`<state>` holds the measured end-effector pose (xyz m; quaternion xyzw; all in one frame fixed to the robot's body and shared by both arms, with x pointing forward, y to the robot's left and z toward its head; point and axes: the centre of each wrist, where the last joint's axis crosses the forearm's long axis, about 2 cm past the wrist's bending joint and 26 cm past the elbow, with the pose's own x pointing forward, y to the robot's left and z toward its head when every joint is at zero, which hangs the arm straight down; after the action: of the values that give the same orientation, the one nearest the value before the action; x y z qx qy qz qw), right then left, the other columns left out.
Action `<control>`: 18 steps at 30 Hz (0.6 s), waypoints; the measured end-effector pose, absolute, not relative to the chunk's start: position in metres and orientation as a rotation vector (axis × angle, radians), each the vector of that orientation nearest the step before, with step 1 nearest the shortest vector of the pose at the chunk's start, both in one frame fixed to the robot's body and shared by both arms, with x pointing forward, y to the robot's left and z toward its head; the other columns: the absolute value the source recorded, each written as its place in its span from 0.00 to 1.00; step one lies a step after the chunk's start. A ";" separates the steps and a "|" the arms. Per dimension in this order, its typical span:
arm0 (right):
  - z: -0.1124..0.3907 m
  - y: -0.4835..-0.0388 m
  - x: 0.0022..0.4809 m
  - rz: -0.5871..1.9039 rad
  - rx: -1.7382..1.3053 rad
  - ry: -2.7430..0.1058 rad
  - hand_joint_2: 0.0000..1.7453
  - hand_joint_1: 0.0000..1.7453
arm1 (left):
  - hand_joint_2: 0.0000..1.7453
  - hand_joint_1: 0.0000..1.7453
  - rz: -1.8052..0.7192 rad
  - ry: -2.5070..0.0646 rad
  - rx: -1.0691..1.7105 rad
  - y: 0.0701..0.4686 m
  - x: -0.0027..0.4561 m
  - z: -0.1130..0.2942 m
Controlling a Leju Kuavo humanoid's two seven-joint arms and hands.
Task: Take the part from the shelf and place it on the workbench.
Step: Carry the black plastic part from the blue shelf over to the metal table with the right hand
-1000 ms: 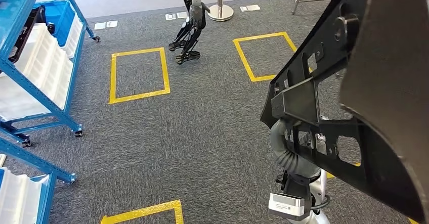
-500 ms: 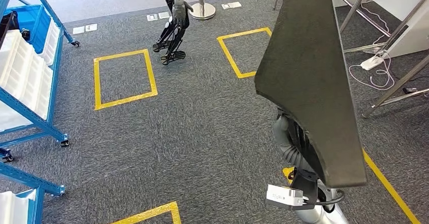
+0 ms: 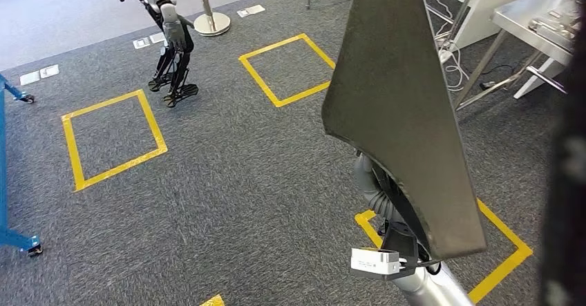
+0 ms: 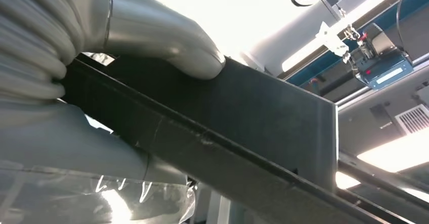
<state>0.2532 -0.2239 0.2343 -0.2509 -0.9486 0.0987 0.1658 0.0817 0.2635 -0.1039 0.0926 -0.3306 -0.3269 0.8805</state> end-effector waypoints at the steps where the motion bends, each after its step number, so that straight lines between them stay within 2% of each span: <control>1: 0.233 -0.224 0.252 0.278 -0.709 -2.702 1.00 0.96 | 1.00 0.00 -0.679 -0.690 0.192 0.263 0.081 -0.104; 18: 0.224 -0.223 0.247 0.262 -0.683 -2.683 1.00 0.96 | 1.00 0.00 -0.718 -0.716 0.176 0.255 0.082 -0.103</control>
<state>0.2467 -0.2226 0.2239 -0.2417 -0.9491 0.0928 0.1795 0.0819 0.2546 -0.1032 0.0842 -0.3426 -0.3434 0.8704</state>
